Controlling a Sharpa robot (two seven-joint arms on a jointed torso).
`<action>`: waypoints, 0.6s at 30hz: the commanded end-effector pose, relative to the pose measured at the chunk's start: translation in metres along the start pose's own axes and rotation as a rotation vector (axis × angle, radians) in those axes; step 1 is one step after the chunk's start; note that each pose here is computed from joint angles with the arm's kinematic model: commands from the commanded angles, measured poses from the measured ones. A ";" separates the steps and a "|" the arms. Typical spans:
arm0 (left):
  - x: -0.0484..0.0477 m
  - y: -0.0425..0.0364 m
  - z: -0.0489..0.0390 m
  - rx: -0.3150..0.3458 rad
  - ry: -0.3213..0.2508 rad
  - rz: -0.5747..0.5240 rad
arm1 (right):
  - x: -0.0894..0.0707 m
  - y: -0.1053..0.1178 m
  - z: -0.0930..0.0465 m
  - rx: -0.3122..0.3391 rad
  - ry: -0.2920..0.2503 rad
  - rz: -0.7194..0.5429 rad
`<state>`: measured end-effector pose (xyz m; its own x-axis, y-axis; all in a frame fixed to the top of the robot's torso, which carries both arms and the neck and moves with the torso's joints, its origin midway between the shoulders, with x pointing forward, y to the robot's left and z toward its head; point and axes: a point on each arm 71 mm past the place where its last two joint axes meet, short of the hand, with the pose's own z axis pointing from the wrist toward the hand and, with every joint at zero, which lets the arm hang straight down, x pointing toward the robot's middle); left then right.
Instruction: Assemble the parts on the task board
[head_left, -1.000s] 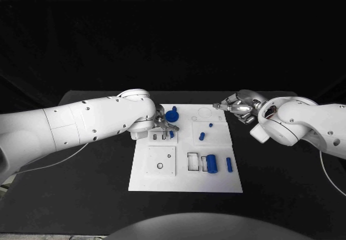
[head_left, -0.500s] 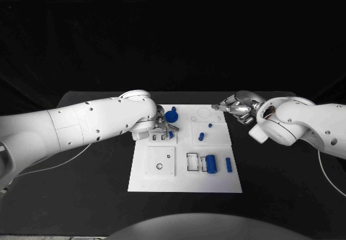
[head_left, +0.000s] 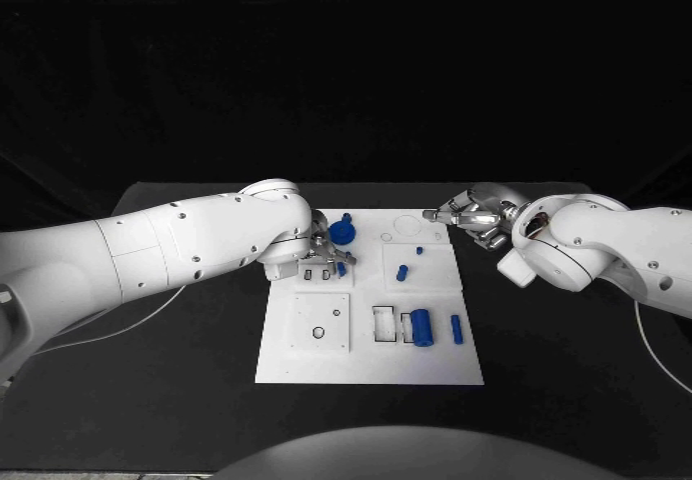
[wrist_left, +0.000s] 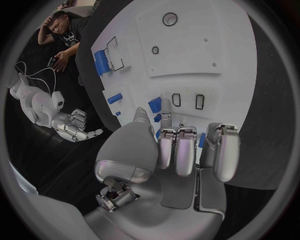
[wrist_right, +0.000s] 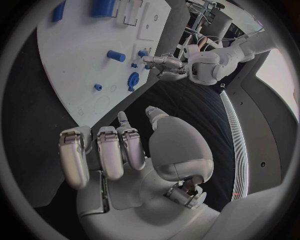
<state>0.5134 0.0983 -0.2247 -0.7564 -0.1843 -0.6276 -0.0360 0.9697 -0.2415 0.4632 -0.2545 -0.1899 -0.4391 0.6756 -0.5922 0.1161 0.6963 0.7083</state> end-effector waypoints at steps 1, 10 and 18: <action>0.0020 -0.0040 0.0002 0.020 0.017 -0.020 | 0.002 0.000 0.000 0.003 0.017 -0.015; 0.0027 -0.0063 0.0008 0.019 0.018 -0.021 | 0.003 -0.001 0.000 0.008 0.020 -0.016; 0.0021 -0.0054 0.0019 0.009 0.021 -0.017 | 0.003 -0.002 0.000 0.010 0.020 -0.016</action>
<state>0.5137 0.0940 -0.2259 -0.7637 -0.1973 -0.6147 -0.0454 0.9662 -0.2538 0.4626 -0.2545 -0.1919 -0.4455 0.6724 -0.5911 0.1240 0.7002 0.7031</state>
